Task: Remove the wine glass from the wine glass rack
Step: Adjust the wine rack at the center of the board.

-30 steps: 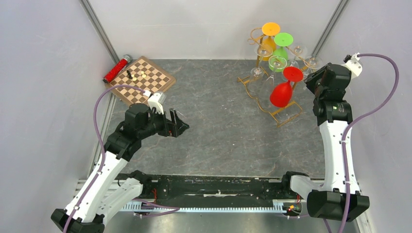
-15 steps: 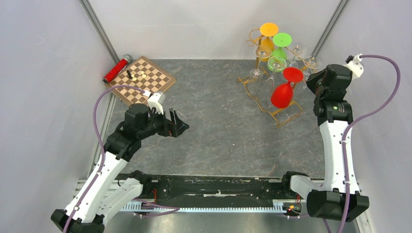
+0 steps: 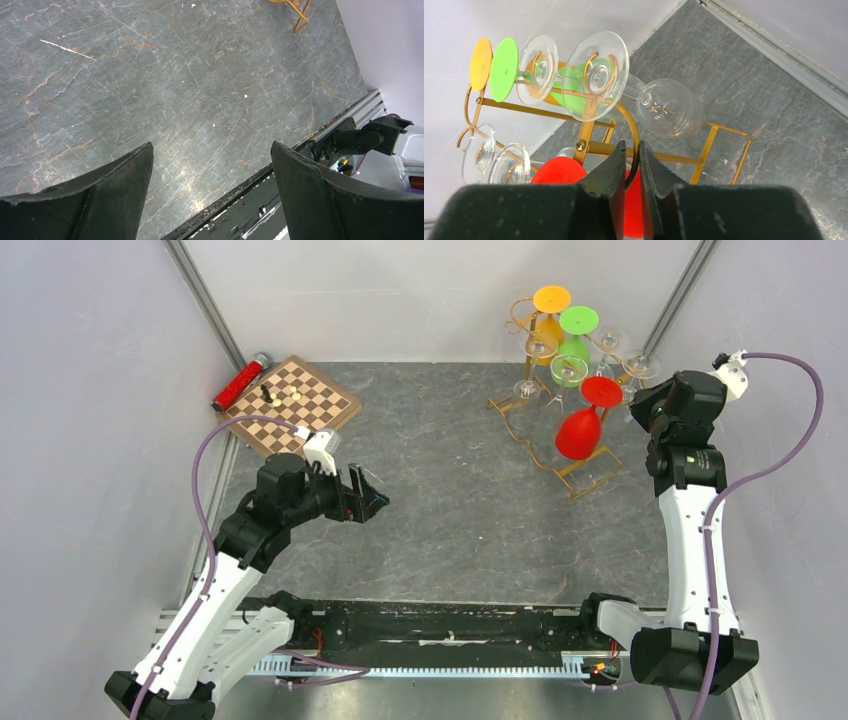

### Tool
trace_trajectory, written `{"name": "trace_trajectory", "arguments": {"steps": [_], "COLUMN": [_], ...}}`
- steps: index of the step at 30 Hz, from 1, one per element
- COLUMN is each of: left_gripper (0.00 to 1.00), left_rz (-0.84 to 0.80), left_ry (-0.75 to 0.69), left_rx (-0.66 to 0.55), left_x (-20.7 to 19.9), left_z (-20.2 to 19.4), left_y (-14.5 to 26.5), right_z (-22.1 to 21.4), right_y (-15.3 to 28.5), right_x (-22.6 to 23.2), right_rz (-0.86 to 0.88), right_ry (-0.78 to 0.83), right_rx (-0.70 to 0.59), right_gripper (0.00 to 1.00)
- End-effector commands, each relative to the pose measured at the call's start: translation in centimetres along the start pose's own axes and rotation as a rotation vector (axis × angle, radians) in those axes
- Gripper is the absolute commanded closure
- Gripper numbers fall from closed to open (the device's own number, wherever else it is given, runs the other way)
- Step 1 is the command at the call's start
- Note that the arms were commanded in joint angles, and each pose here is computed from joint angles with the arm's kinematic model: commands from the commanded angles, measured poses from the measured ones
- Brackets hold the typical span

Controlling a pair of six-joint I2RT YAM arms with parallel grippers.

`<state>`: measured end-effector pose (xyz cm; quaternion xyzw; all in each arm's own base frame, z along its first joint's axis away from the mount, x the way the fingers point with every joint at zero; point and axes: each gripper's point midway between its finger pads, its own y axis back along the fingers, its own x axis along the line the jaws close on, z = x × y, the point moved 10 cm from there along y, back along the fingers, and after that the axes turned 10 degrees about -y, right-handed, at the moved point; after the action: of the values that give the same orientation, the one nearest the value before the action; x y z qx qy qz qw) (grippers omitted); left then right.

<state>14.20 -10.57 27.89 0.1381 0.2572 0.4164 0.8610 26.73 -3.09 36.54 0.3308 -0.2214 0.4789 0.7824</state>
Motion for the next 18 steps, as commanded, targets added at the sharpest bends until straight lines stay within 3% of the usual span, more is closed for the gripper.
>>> {"name": "trace_trajectory", "arguments": {"steps": [1,18], "left_gripper": [0.07,0.07], "left_rz": [0.001,0.011], "left_ry": [-0.029,-0.025], "left_rx": [-0.024,-0.024], "left_x": [0.2,0.4], "left_z": [0.2,0.4], "left_y": [0.1,0.0], "right_z": [-1.3,-3.1], "right_y": [-0.7,-1.1], "right_x": [0.8,1.8], "right_rz": [0.095,0.25], "right_ry": [-0.005,-0.08], "right_rx": [0.114,0.27], "right_gripper": [1.0,1.0]}}
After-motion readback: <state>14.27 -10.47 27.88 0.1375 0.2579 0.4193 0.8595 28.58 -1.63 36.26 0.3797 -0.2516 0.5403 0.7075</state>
